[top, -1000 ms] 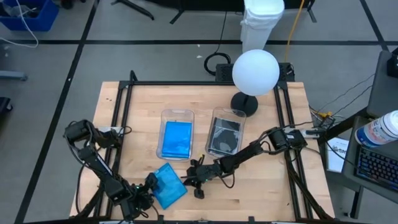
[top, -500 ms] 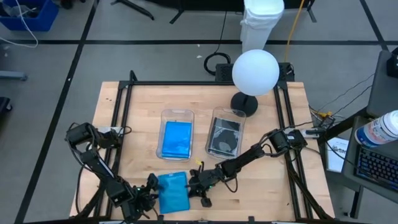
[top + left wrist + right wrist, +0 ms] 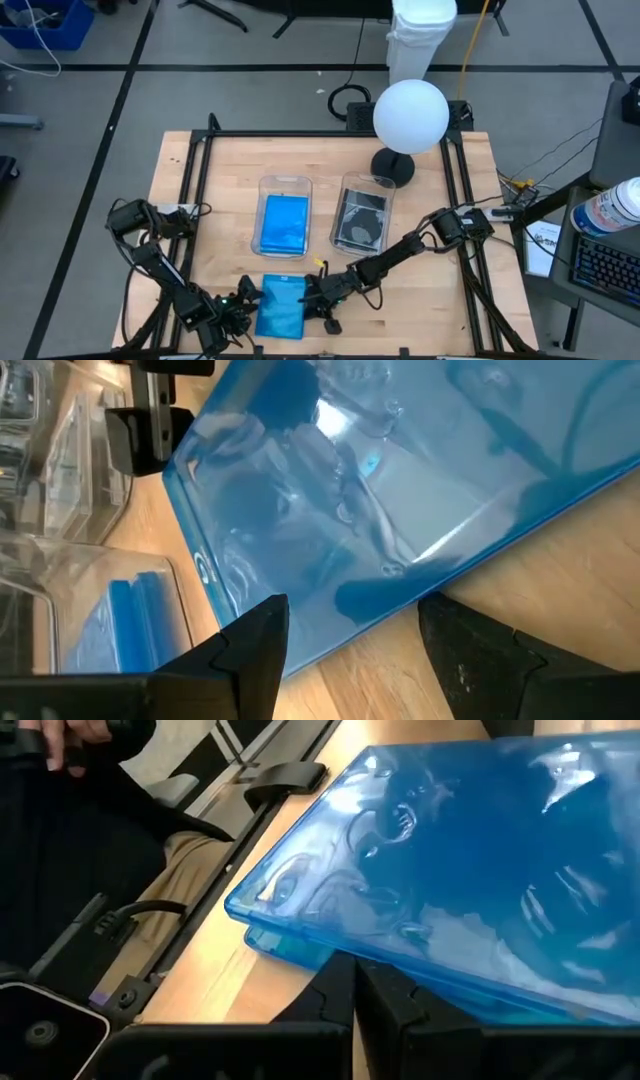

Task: Pick & place jewel cases by type
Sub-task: Put the blue CD case into the left transparent bin

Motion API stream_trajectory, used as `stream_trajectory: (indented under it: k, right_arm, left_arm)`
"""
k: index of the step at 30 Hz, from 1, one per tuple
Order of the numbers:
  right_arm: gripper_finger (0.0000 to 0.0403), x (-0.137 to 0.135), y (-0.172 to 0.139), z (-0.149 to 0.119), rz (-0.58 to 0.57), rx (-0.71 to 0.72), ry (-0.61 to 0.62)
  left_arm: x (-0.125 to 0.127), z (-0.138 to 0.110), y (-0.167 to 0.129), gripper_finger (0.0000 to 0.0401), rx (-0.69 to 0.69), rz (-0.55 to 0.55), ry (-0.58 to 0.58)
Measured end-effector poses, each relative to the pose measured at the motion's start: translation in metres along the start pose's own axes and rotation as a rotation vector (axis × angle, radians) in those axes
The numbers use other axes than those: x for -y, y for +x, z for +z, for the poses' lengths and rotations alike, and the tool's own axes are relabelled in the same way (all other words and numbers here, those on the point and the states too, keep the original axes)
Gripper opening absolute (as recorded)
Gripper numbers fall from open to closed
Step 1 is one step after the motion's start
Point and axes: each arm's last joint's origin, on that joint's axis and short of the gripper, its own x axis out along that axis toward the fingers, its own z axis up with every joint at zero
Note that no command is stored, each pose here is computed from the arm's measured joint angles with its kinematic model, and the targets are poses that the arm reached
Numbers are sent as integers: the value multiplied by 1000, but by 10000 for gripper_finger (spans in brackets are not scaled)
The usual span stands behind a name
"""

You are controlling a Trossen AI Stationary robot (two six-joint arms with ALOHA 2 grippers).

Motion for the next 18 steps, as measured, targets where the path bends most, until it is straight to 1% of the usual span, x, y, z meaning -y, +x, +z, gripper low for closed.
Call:
stream_trajectory:
  k: [4, 5, 7, 9, 10, 12, 14, 16, 18]
  right_arm:
    - [0, -2, 0, 3, 10, 32, -44]
    - [0, -4, 0, 4, -2, 54, -65]
    - [0, -7, 0, 8, -19, 89, -134]
    - [0, -11, -1, 10, -70, 110, -235]
    - [0, -15, 0, 10, -116, 121, -286]
    - [2, -25, -1, 8, -210, 101, -397]
    - [7, -33, 0, 3, -286, 73, -472]
    - [16, -36, 0, 0, -337, 56, -487]
    - [26, -36, 0, 0, -352, 63, -471]
  left_arm:
    - [2, 0, -2, 232, 2, -4, -8]
    - [2, 0, -2, 232, 5, -6, -18]
    - [4, 3, -2, 232, 18, -48, -58]
    - [4, 3, -2, 232, 16, -62, -74]
    - [4, 3, -2, 232, 16, -66, -75]
    - [5, 3, -2, 232, 16, -68, -76]
    - [5, 3, -2, 232, 16, -68, -76]
    - [5, 3, -2, 232, 16, -67, -76]
    - [5, 3, -2, 232, 15, -65, -75]
